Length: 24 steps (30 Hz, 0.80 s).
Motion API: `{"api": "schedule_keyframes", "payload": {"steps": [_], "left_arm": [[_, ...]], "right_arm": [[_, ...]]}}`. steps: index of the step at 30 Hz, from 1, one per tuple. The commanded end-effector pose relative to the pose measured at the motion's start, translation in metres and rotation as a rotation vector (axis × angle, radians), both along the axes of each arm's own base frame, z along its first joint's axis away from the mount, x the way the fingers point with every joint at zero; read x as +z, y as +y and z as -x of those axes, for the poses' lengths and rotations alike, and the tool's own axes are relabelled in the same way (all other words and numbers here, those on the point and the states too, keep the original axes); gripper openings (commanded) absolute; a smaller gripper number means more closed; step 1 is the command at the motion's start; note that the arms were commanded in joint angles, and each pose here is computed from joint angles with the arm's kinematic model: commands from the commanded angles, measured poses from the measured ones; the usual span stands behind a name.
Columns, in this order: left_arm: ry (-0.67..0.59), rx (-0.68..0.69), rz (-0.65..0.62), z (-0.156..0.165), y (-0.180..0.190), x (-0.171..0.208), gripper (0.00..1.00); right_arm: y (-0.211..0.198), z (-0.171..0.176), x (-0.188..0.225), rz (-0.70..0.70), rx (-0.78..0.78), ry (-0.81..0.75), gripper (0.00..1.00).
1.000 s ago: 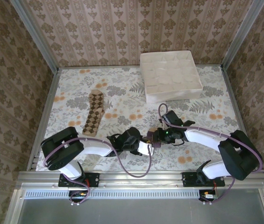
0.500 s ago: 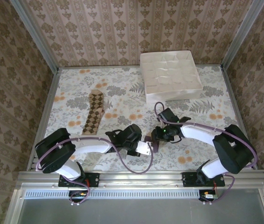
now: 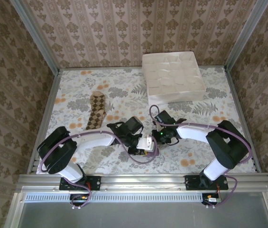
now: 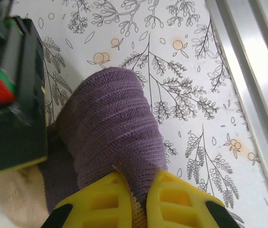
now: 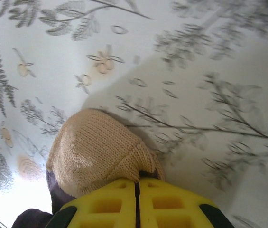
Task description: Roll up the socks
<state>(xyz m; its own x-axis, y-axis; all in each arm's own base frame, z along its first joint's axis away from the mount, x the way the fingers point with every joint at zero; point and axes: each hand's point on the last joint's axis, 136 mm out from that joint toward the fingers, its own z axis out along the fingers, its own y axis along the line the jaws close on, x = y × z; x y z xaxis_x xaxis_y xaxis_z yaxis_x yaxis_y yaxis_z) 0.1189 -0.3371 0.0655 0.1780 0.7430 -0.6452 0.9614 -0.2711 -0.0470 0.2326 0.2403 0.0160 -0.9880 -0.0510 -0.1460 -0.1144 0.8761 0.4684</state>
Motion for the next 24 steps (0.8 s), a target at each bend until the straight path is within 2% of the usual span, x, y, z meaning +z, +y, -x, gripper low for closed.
{"api": "schedule_keyframes", "payload": {"steps": [1, 5, 9, 14, 24], "left_arm": [[0.277, 0.031, -0.013, 0.016, 0.004, 0.008, 0.0], [0.416, 0.107, -0.052, 0.003, 0.007, 0.001, 0.0], [0.482, 0.16, -0.13, -0.003, 0.012, -0.018, 0.0], [0.48, 0.245, -0.208, -0.013, 0.017, -0.042, 0.0], [0.433, 0.346, -0.215, -0.033, 0.018, -0.057, 0.0]], "right_arm": [[0.004, 0.005, -0.014, 0.025, 0.062, 0.012, 0.08], [0.008, 0.003, -0.007, 0.011, 0.086, -0.014, 0.07], [0.009, 0.0, 0.003, -0.007, 0.098, -0.051, 0.08], [0.007, -0.005, 0.023, -0.033, 0.08, -0.127, 0.19], [-0.013, -0.004, 0.062, -0.088, 0.001, -0.205, 0.41]]}}
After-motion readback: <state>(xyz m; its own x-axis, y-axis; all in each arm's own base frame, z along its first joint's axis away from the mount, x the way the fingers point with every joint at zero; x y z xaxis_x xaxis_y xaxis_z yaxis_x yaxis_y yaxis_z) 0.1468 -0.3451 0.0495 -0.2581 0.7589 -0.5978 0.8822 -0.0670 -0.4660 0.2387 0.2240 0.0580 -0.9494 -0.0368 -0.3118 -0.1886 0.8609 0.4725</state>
